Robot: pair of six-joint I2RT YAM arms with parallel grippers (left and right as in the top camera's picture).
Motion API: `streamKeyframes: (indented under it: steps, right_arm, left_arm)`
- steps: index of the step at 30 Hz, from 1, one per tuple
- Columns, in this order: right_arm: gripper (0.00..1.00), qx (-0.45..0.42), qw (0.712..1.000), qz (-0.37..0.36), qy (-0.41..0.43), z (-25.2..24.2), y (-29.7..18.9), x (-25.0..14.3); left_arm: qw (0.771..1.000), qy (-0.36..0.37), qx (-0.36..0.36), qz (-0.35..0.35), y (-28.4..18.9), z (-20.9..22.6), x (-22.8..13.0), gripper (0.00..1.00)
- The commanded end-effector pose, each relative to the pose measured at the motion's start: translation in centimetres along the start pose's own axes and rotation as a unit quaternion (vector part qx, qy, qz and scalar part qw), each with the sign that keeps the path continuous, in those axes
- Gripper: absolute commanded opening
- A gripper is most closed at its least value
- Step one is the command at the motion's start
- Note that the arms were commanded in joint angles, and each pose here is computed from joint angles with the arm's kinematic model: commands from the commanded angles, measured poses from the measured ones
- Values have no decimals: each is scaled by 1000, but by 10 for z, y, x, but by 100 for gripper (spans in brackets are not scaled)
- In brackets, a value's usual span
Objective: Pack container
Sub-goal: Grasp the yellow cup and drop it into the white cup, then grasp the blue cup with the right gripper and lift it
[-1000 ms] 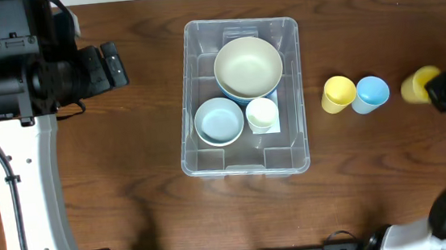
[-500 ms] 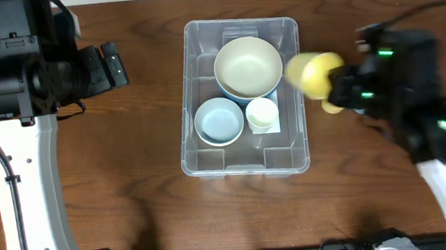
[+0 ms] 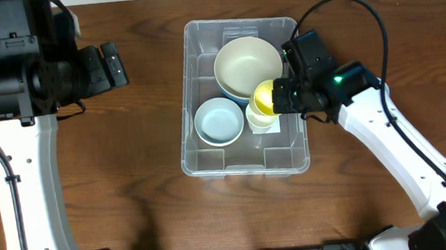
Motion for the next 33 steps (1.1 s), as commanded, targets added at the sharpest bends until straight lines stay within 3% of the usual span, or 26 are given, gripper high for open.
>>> streamKeyframes:
  steps: [1,4,7,13,19,27,33]
  right_arm:
    - [1,-12,1000,8,-4,0,6,-3]
    - [17,0,1000,14,-10,5,6,-5]
    - [45,16,999,9,-31,8,-3,-3]
    - [52,17,998,-68,0,-10,-51,18]
    - [52,-29,988,-120,91,-75,-79,35]
    - [52,-90,972,-96,195,-155,-68,40]
    - [58,-147,958,-50,242,-203,-44,37]
  left_arm:
    - [1000,0,7,-1,1,2,0,98]
    - [1000,0,7,-1,1,2,0,98]
    - [1000,0,7,-1,1,2,0,98]
    - [1000,0,7,-1,1,2,0,98]
    - [1000,0,7,-1,1,2,0,98]
    - [1000,0,7,-1,1,2,0,98]
    - [1000,0,7,-1,1,2,0,98]
Point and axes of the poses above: each gripper's point midway between its finger pads, its own y axis out along the fingers, its own z axis along the line the jaws close on, x = y × z, the point moved 9 cm from there along -y, back along the fingers, and after that the axes turned 3 degrees about -y, right-handed, at the moved point
